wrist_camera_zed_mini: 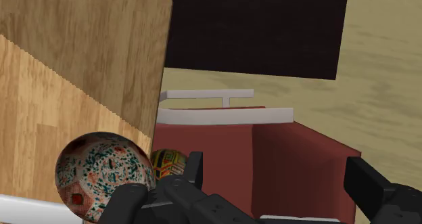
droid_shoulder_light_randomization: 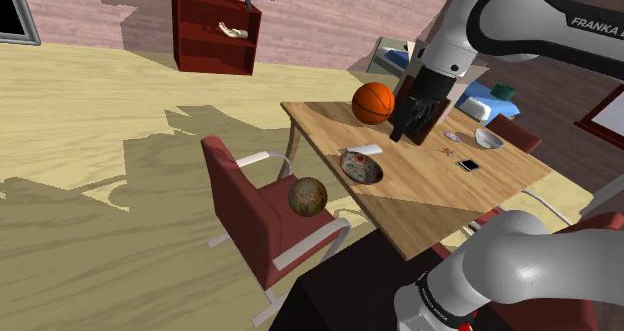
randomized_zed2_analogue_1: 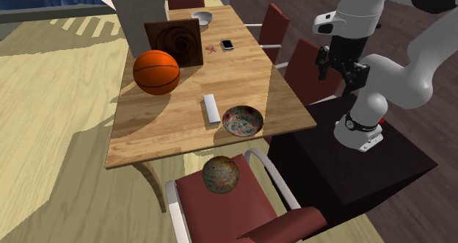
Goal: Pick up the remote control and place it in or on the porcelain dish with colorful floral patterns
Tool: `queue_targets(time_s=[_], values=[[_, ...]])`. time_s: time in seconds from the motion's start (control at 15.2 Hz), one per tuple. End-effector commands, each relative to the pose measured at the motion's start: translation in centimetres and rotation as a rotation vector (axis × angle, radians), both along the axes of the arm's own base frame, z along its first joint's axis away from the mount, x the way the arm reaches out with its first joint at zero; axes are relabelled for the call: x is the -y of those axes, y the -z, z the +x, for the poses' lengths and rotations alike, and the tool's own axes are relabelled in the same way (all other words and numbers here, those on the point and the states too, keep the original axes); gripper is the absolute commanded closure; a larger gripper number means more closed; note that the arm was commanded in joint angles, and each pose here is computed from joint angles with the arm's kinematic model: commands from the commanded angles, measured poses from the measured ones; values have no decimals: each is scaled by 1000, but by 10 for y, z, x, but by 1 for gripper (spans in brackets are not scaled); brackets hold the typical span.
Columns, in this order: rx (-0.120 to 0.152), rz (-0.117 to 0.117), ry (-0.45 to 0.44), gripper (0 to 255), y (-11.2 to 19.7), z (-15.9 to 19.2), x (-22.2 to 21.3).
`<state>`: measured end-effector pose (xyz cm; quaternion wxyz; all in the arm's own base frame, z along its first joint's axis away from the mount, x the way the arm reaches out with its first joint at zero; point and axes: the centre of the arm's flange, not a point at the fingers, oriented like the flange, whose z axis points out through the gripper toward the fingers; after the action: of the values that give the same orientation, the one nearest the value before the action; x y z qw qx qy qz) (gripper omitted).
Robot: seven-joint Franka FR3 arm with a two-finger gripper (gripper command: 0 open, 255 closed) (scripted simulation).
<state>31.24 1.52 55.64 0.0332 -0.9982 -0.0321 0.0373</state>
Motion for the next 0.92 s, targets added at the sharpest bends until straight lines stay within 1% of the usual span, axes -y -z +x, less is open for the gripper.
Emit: queue_targets(time_s=[0.0, 0.4, 0.86], values=[[0, 0, 0, 0, 0, 0, 0], [15, -3, -158, 0, 44, 2, 64], [34, -7, -341, 0, 94, 17, 136]])
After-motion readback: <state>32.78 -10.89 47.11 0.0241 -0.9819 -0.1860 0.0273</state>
